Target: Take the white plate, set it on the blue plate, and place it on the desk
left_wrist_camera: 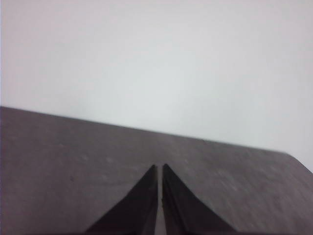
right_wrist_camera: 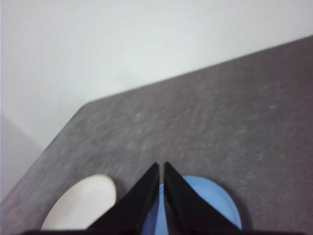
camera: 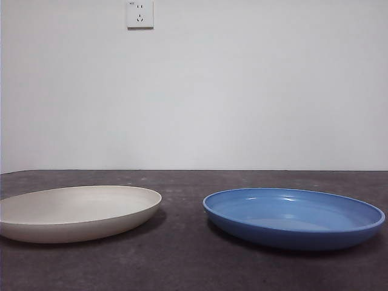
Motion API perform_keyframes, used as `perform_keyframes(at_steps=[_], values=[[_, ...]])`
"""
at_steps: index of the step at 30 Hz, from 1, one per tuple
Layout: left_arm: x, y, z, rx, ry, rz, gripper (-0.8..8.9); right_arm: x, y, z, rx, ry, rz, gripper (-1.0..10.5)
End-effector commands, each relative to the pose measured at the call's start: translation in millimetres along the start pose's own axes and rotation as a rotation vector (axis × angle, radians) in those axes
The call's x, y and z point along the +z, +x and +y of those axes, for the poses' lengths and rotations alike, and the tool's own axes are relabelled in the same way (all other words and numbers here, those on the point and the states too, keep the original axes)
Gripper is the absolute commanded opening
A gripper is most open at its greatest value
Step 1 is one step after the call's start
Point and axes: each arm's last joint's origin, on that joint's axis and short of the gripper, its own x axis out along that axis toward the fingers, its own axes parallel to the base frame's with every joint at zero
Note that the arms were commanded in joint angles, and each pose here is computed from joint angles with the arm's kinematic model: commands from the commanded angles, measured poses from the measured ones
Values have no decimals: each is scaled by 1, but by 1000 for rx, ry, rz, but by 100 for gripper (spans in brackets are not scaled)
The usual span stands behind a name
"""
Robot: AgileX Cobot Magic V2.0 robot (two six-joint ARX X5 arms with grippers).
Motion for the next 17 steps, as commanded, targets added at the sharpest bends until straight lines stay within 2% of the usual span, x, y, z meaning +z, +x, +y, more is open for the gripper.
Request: perform_keyframes(at_steps=[1,5,8,12,17], values=[[13,0,-8,-31,44,13,16,14,1,8,38,-67,30,11],[20,2,-15,-120,74,62,16,31,7,18,121,-112,95,11],[19,6,-19,-218,78,96,16,43,11,25,177,-143,144,11],[15,11,-22,-348,134,145,16,54,20,31,256,-189,225,11],[11,12,-22,-369,162,189,22,57,30,30,281,-240,268,11]])
